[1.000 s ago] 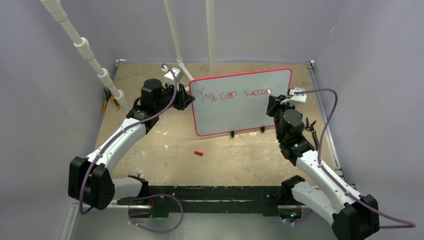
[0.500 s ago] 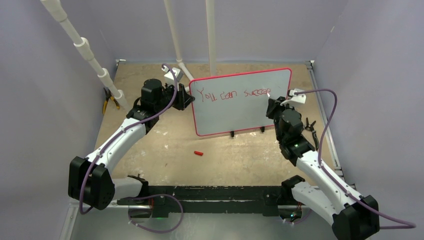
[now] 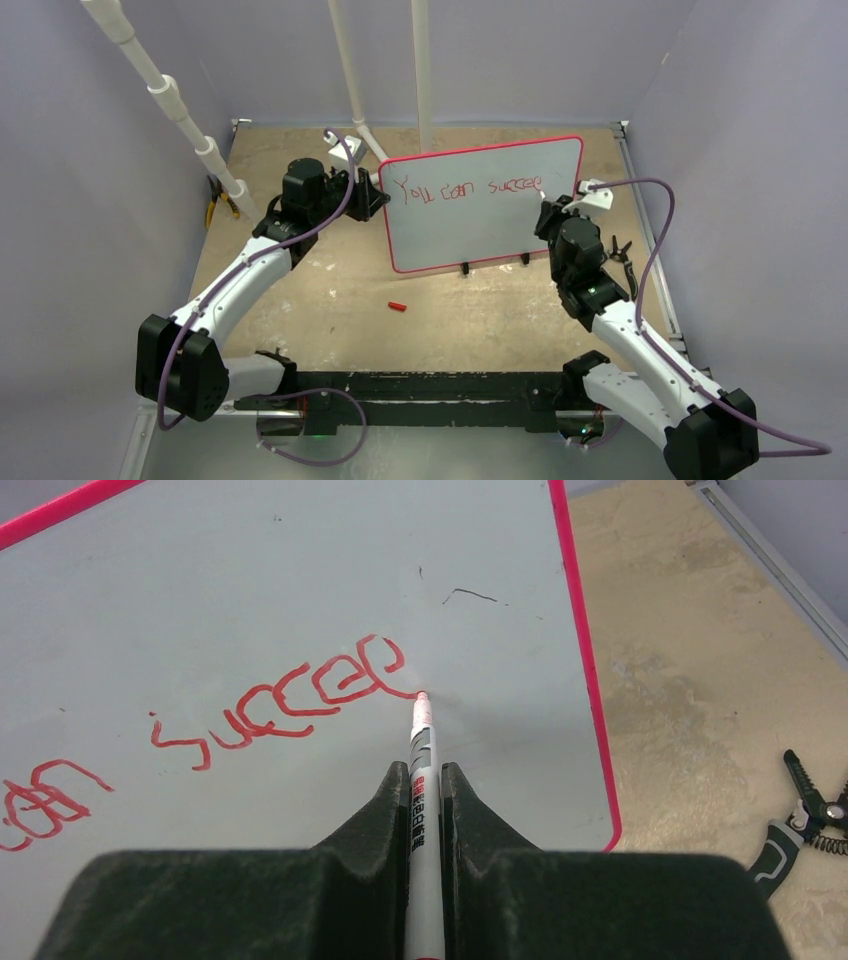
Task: Write a sentence on the whiteboard
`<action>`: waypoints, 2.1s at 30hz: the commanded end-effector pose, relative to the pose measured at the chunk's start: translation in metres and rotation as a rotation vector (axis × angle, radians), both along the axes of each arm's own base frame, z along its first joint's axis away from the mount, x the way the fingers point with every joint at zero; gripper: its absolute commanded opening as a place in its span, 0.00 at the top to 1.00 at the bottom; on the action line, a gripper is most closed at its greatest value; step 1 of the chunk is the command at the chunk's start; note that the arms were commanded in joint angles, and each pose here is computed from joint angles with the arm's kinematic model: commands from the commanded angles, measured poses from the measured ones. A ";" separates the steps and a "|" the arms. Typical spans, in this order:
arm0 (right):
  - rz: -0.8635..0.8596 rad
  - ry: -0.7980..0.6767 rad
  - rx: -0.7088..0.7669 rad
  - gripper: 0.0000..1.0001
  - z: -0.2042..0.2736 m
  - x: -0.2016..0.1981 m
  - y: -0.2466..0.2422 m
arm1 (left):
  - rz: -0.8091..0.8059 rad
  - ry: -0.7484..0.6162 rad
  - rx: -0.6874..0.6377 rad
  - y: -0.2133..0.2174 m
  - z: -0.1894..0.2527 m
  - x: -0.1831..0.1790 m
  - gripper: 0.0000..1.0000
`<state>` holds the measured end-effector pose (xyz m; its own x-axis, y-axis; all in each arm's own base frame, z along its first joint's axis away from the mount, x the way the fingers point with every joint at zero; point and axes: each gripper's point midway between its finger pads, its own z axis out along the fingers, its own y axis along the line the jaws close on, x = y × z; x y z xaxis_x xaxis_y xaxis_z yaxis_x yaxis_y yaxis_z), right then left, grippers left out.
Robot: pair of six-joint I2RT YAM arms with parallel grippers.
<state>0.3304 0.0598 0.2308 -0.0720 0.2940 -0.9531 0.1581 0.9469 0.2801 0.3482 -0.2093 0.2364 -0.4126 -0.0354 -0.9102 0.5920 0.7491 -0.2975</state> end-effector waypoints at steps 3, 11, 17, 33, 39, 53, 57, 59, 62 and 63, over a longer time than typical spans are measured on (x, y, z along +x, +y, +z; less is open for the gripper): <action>-0.055 -0.097 0.029 1.00 0.039 0.000 -0.010 | -0.030 -0.067 -0.010 -0.005 0.017 -0.005 0.84; -0.088 -0.113 0.023 1.00 0.046 0.000 -0.017 | -0.033 -0.068 -0.012 -0.005 0.017 -0.005 0.84; -0.095 -0.123 0.021 1.00 0.050 0.007 -0.018 | -0.034 -0.066 -0.012 -0.006 0.017 -0.005 0.84; 0.005 -0.142 0.008 1.00 0.054 0.011 -0.004 | -0.039 -0.065 -0.008 -0.008 0.015 -0.006 0.84; 0.009 -0.078 0.012 1.00 0.029 0.008 -0.003 | -0.040 -0.066 -0.009 -0.008 0.016 -0.006 0.84; -0.033 0.014 0.004 1.00 0.002 0.006 -0.010 | -0.041 -0.064 -0.006 -0.008 0.015 -0.006 0.84; -0.047 0.006 0.003 1.00 0.005 0.006 -0.012 | -0.041 -0.064 -0.007 -0.008 0.015 -0.006 0.84; -0.054 -0.006 0.001 1.00 0.010 0.008 -0.013 | -0.041 -0.066 -0.006 -0.008 0.015 -0.006 0.84; -0.062 -0.025 -0.005 1.00 0.019 0.012 -0.014 | -0.040 -0.067 -0.004 -0.008 0.016 -0.006 0.84; -0.066 -0.034 -0.006 1.00 0.023 0.013 -0.014 | -0.040 -0.068 -0.004 -0.008 0.016 -0.006 0.84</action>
<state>0.3374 0.0510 0.2364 -0.0656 0.2914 -0.9544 0.1868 0.9431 0.2751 0.3471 -0.2102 0.2349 -0.4083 -0.0203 -0.9126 0.5966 0.7508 -0.2836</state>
